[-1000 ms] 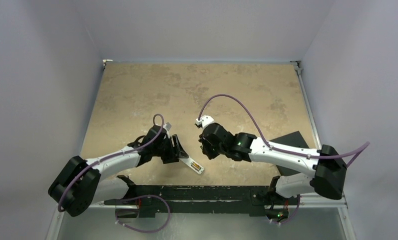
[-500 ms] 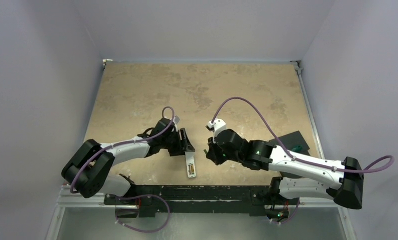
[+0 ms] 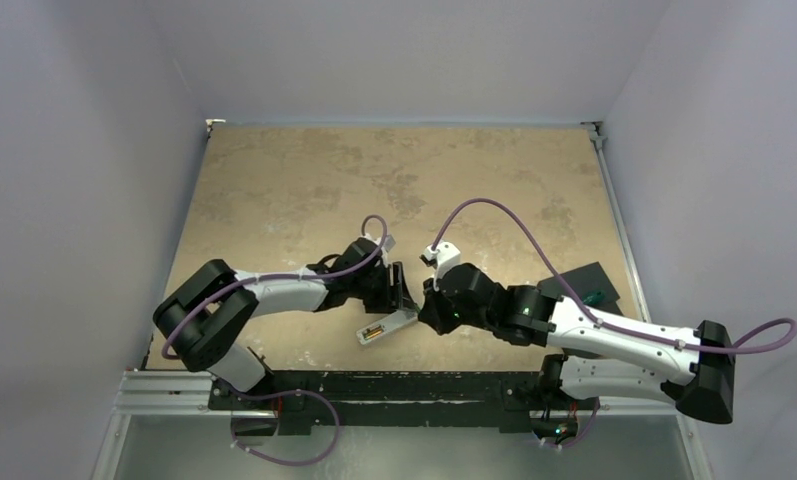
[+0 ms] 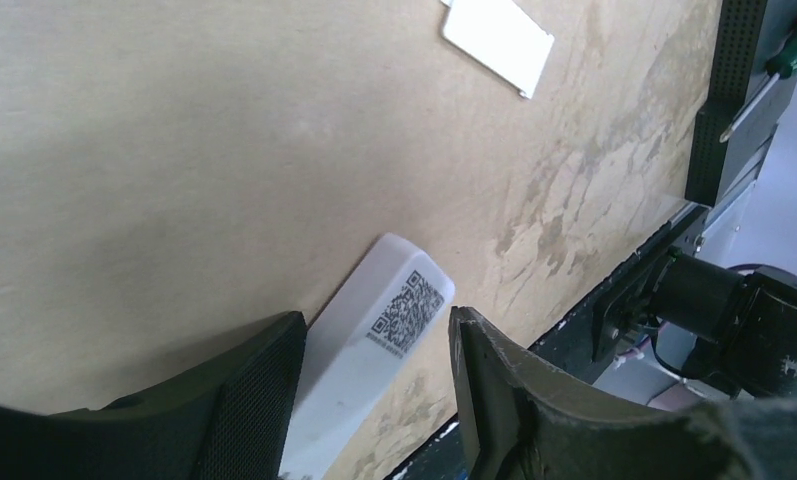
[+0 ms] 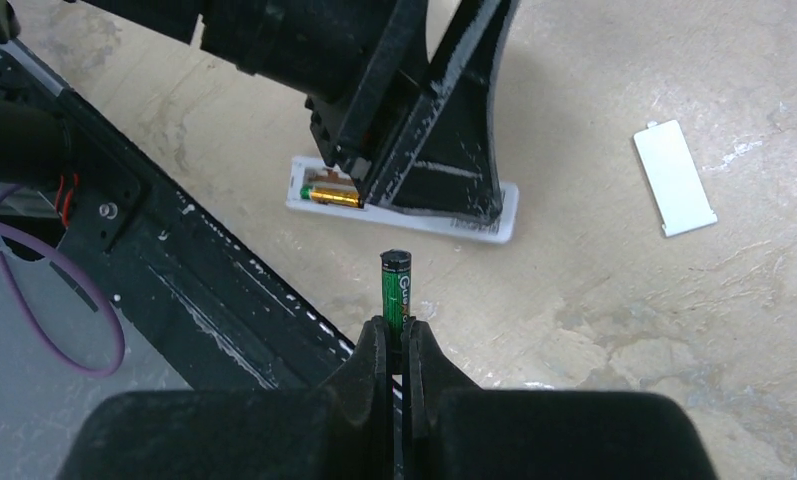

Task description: Load the batteries into the remote control

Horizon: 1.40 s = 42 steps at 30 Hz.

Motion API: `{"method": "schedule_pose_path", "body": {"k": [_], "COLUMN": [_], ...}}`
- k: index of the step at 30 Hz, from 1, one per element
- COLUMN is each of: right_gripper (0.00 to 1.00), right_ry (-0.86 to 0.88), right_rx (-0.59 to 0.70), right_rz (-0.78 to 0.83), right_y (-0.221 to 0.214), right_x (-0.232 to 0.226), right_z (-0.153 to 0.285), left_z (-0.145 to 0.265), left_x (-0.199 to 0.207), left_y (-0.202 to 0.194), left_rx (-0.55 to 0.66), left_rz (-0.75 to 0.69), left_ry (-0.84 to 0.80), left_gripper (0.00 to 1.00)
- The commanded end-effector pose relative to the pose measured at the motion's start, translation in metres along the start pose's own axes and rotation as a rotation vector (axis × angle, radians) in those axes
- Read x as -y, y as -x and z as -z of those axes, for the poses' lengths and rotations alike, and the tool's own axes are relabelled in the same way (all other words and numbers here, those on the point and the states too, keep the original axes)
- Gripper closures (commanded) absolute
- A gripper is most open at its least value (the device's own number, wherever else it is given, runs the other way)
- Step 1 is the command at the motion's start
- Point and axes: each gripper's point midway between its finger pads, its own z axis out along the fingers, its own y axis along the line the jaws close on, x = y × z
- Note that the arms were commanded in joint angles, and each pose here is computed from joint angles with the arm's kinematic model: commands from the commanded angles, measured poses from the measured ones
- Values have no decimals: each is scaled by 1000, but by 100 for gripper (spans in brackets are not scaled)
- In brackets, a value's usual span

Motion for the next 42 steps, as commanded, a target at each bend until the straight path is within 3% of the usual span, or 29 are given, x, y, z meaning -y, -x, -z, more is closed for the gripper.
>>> {"method": "schedule_pose_path", "body": {"k": [1, 12, 25, 35, 42], "right_gripper": [100, 100, 100, 100, 100], "right_ry": [16, 26, -1, -8, 7], "right_rx": [6, 4, 6, 8, 1], "right_rz": [-11, 12, 20, 57, 108], "right_y": [1, 6, 15, 20, 23], "right_x": [-3, -8, -11, -10, -13], "right_z": [8, 14, 14, 22, 21], "left_z": [-12, -14, -2, 10, 43], "left_x": [-2, 11, 18, 37, 49], "left_y": [-18, -40, -24, 4, 36], "left_rx": [-48, -99, -54, 45, 191], "left_rz": [-79, -180, -228, -265, -293], "left_ry": [42, 31, 64, 71, 113], "left_gripper": [45, 47, 45, 42, 37]}}
